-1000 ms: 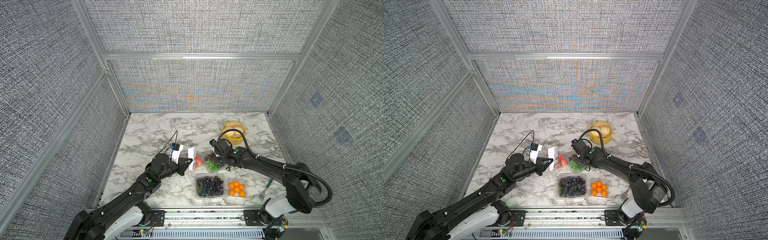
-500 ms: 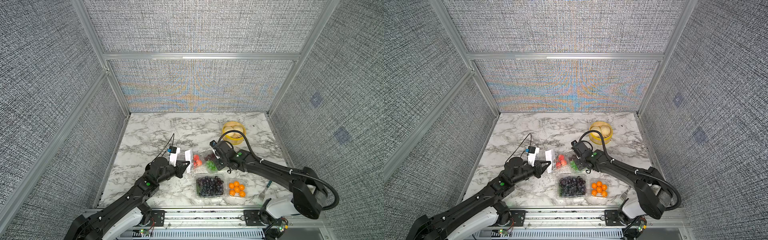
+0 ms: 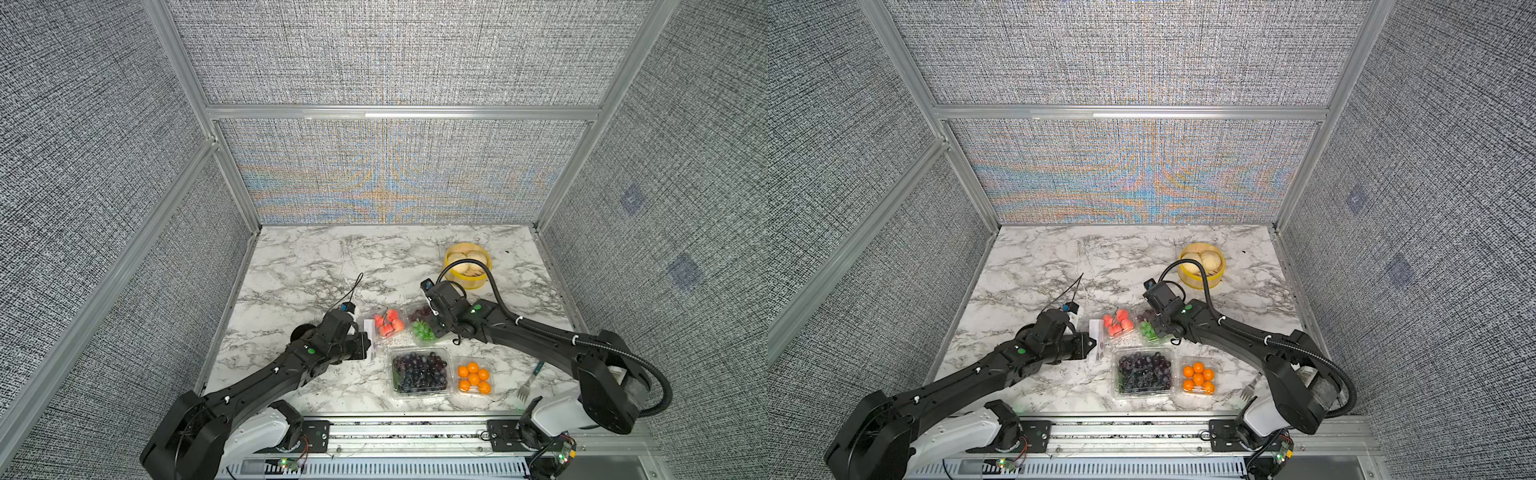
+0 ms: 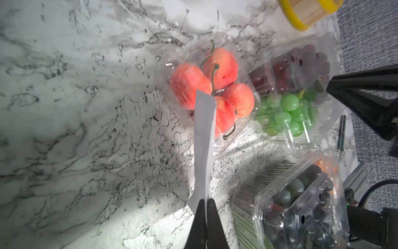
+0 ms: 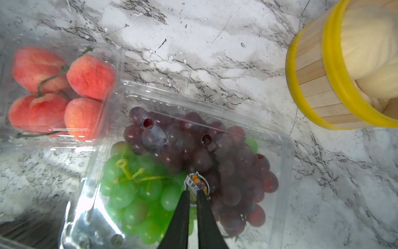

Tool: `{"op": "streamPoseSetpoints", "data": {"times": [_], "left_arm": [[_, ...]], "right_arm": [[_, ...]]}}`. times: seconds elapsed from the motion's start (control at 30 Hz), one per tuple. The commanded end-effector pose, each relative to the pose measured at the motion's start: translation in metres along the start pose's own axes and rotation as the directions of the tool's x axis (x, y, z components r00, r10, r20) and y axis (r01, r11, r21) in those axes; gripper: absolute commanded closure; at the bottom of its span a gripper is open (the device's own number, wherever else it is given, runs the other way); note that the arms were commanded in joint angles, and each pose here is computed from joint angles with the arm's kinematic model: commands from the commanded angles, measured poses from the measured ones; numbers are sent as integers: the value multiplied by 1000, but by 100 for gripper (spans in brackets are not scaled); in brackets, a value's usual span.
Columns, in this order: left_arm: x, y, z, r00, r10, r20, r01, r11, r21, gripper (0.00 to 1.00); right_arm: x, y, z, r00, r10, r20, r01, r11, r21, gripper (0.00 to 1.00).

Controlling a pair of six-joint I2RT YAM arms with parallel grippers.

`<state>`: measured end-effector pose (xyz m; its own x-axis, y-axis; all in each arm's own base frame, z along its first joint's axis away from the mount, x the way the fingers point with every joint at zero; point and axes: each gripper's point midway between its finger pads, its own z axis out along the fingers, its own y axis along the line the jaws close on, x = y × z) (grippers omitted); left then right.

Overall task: Label fruit boxes
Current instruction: Stick the label on the fruit box, then place the label sticker at the center of the board.

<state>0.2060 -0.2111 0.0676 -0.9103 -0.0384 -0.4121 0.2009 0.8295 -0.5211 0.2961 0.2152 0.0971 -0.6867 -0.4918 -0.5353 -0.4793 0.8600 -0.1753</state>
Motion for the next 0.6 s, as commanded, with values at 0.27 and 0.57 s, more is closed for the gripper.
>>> {"op": "streamPoseSetpoints", "data": {"times": [0.27,0.57], "left_arm": [[30,47,5,991,-69,-114,42,973,-225,100],[34,65,-7,991,-87,-101,50,946,-321,87]], "right_arm": [[-4,4,8,1000,-19,3,19,1000,-6,90],[2,10,4,999,-47,-21,47,999,3,87]]}}
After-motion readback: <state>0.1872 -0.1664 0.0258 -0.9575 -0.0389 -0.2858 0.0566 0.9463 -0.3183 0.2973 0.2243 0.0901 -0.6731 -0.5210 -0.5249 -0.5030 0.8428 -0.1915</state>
